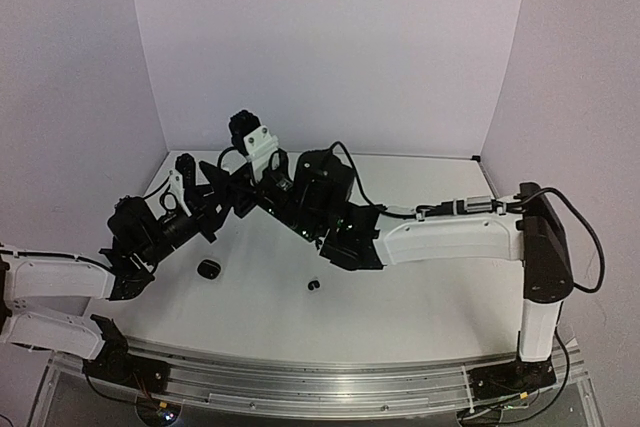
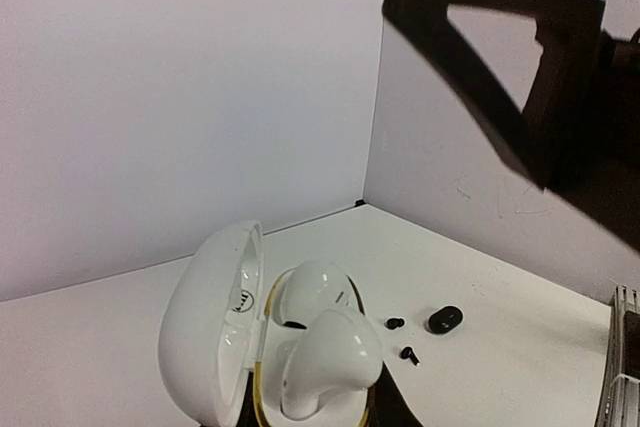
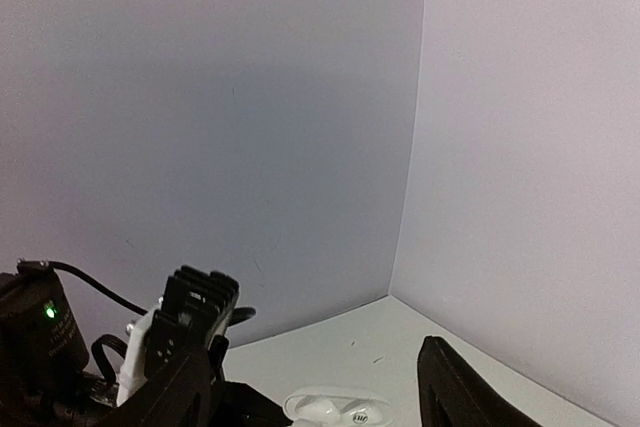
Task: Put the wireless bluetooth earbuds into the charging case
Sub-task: Adjust the left earbud in the left side groove of the charging case.
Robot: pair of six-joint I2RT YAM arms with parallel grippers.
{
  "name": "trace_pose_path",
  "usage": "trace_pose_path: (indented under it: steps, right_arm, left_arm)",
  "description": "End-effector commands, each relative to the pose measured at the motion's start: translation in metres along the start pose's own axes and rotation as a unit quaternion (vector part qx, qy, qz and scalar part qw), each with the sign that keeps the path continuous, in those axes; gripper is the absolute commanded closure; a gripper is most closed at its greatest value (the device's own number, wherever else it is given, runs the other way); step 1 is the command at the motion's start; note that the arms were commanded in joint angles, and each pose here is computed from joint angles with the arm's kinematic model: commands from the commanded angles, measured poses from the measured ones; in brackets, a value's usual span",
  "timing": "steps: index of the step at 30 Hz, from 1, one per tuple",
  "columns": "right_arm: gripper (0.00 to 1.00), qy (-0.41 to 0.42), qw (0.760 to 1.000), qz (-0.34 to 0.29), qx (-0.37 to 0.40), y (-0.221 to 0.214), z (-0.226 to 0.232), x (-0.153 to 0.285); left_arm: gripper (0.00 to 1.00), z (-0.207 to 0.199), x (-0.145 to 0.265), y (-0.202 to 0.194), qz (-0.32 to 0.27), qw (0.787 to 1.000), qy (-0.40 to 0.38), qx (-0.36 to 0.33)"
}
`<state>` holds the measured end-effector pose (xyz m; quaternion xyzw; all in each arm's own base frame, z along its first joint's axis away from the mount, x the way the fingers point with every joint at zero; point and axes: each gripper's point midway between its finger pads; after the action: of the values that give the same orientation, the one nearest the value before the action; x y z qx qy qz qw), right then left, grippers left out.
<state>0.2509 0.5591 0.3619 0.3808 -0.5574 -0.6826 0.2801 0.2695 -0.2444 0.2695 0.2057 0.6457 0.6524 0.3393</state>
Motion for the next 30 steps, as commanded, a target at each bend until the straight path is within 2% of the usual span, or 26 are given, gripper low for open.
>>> trace_pose_path:
  steps: [1,3,8,11,14,18,22,25,27,30]
  right_arm:
    - [0.29,-0.031,0.999,-0.03,-0.025,0.076,-0.017,0.005]
    - [0.3,-0.055,0.997,0.002,-0.048,0.077,-0.032,0.001]
    - [0.3,-0.112,0.984,0.102,-0.097,0.045,-0.063,-0.002]
    - [0.33,-0.051,0.983,0.136,-0.109,0.034,-0.042,0.002]
    - [0.46,0.024,0.981,0.153,-0.119,0.036,-0.016,0.01]
    - [0.53,0.075,0.978,0.16,-0.114,0.047,-0.001,0.026]
    - [0.58,0.043,0.968,0.219,-0.11,0.021,-0.004,0.034]
    - [0.57,0.004,0.962,0.255,-0.094,0.008,0.0,0.036]
    - [0.58,-0.026,0.961,0.262,-0.084,0.005,0.002,0.038]
    - [0.66,-0.066,0.957,0.265,-0.095,0.004,-0.005,0.038]
  left_arm:
    - [1.0,-0.009,-0.004,0.023,-0.023,0.999,-0.034,-0.017]
    - [1.0,-0.016,-0.003,0.017,-0.013,0.998,-0.053,-0.03]
    - [1.0,-0.023,-0.002,0.014,-0.005,0.994,-0.077,-0.071]
    - [1.0,-0.027,-0.002,0.015,-0.004,0.994,-0.088,-0.061]
    - [1.0,-0.031,-0.001,0.016,-0.003,0.994,-0.103,-0.036]
    - [1.0,-0.04,0.0,0.015,-0.001,0.992,-0.127,-0.023]
    - [1.0,-0.053,0.002,0.015,0.001,0.986,-0.167,-0.026]
    - [1.0,-0.057,0.003,0.013,0.008,0.983,-0.182,-0.023]
    - [1.0,-0.058,0.003,0.012,0.01,0.983,-0.184,-0.023]
    - [1.0,-0.06,0.002,0.013,0.009,0.981,-0.19,-0.025]
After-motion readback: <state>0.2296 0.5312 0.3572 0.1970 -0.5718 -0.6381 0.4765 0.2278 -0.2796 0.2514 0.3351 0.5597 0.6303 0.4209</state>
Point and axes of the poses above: each gripper's point midway between its finger pads, its own x axis back along the fingers, its own z axis along the line the jaws close on, y = z × x, and after that the axes turned 10 degrees about -x, right-handed
